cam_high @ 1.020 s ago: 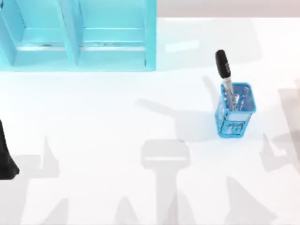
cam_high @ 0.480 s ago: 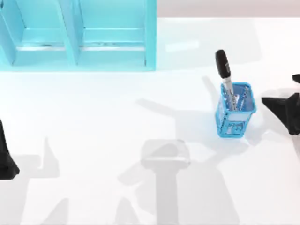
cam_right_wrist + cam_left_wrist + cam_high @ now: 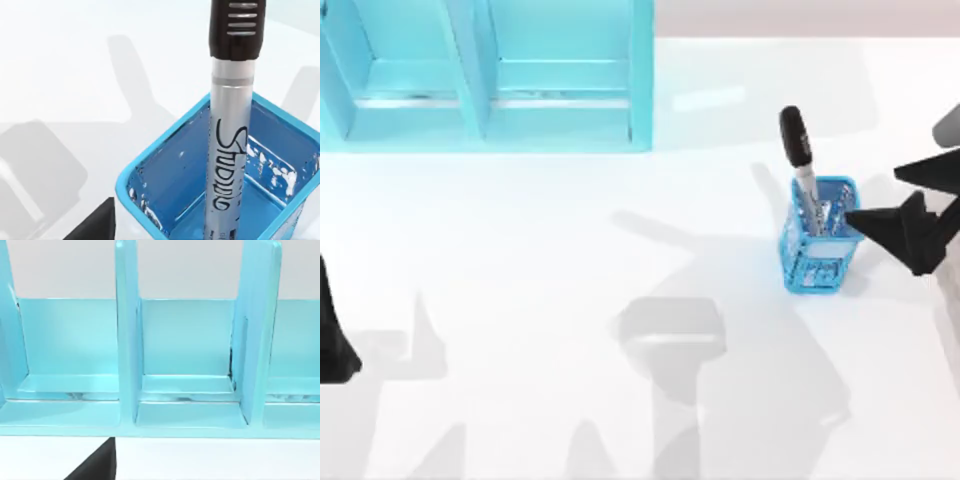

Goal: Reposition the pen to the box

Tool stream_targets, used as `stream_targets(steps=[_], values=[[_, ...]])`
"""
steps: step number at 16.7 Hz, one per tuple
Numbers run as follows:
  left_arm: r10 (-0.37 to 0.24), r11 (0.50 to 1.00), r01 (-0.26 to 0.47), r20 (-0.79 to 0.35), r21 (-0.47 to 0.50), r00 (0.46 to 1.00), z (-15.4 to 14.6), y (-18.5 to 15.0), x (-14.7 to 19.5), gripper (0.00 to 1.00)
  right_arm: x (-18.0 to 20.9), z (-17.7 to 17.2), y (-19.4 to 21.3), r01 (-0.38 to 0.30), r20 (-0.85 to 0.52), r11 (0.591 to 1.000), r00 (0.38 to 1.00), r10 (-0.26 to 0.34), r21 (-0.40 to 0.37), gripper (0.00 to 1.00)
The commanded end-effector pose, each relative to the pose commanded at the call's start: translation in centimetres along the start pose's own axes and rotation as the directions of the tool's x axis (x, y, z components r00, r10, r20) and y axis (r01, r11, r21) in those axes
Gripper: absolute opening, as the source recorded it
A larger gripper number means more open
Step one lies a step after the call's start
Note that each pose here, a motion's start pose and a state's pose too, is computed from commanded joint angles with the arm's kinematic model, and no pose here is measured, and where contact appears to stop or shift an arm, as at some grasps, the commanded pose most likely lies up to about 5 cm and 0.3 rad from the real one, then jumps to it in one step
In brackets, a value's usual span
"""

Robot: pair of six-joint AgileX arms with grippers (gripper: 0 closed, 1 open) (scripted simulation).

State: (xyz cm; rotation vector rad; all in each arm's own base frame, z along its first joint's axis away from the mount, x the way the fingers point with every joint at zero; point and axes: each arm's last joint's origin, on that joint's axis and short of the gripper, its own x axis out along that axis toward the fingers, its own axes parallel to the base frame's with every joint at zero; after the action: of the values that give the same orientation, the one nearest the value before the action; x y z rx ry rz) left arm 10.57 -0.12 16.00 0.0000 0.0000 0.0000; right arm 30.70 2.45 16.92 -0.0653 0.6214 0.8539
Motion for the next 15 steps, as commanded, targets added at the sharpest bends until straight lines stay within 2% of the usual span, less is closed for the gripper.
stream_targets(steps=[5,12,15], values=[[0.0,1.0,0.0,0.0,0.0,1.0,0.0,0.0,0.0,1.0,0.4,0.1,0.0,0.001,0.0,1.0,1.0,-0.001,0.001,1.0],[0.0,1.0,0.0,0.0,0.0,1.0,0.0,0.0,0.0,1.0,8.6,0.1,-0.4,-0.001,0.001,1.0,1.0,0.001,-0.001,1.0],[0.0,1.0,0.0,0.0,0.0,1.0,0.0,0.0,0.0,1.0,10.0,0.0,0.0,0.0,0.0,1.0,1.0,0.0,0.0,1.0]])
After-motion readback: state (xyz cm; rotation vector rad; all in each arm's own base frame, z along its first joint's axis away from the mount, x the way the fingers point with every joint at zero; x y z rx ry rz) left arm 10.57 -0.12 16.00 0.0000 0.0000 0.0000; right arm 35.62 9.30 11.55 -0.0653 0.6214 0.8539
